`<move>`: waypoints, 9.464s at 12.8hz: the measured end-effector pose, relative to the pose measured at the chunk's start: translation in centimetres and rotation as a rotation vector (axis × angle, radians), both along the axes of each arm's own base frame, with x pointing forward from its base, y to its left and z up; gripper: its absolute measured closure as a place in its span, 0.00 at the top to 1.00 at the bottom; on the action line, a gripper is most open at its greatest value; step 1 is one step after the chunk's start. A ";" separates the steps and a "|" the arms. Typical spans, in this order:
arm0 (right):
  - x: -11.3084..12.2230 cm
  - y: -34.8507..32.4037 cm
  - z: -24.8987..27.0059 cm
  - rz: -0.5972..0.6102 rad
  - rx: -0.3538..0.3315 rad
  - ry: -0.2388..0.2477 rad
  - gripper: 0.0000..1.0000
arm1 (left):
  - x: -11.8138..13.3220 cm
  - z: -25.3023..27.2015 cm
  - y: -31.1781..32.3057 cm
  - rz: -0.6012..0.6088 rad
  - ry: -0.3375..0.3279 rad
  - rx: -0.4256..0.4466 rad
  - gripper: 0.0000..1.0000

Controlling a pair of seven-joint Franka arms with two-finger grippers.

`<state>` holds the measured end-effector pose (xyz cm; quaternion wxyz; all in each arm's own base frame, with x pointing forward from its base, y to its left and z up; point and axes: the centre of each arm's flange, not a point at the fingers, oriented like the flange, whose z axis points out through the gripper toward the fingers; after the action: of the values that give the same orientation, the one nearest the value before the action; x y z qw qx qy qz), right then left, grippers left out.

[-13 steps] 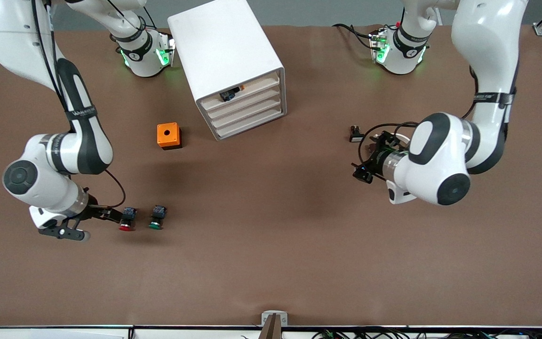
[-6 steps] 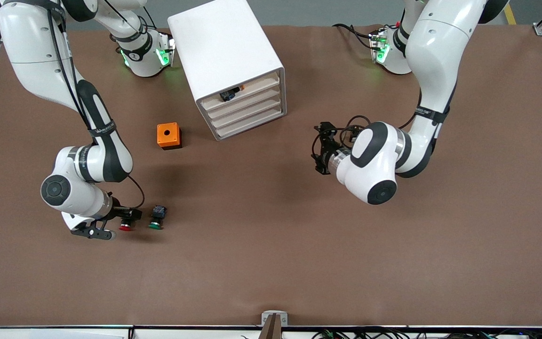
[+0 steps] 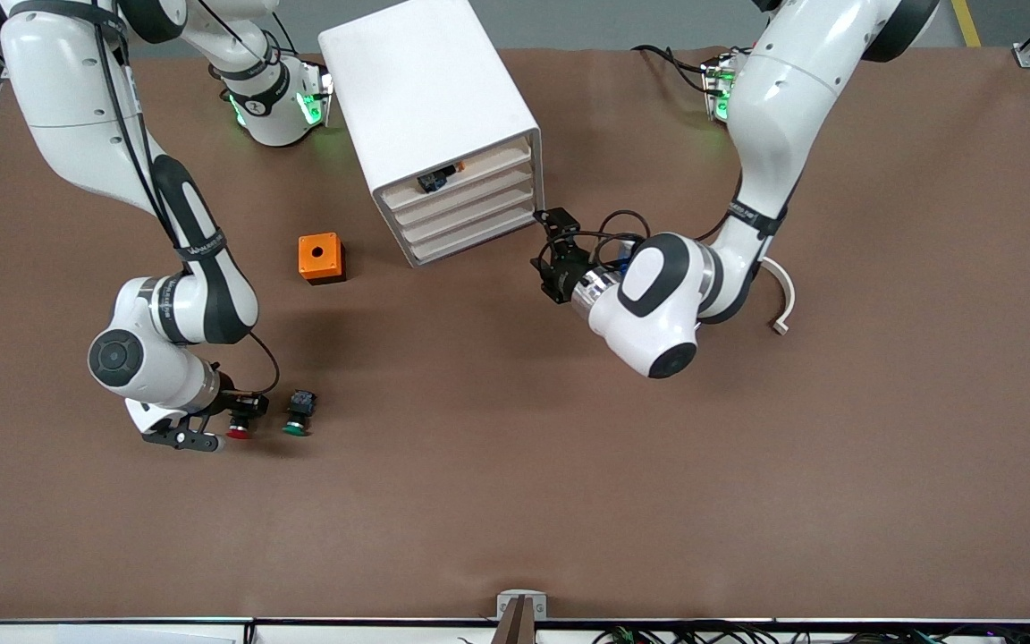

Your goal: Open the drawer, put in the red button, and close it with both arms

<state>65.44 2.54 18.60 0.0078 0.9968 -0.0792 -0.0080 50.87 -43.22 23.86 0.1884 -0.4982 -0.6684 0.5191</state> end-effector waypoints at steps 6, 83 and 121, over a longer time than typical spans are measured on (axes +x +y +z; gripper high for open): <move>0.2 -0.1 0.2 -0.002 0.000 -0.009 0.41 | -3.7 -3.1 -4.0 0.063 0.210 0.129 0.81; -8.8 -10.0 46.1 -0.074 -0.026 -0.083 1.00 | 0.4 2.7 -6.7 -1.202 -1.162 -0.414 1.00; -12.2 -9.9 46.2 -0.058 -0.016 -0.104 1.00 | 11.2 32.2 27.4 -1.133 -1.310 -0.164 1.00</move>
<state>53.23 -7.36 64.83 0.0112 0.9931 -0.1085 0.0442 62.09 -15.86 56.01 -0.0409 -0.9663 -0.2541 0.0024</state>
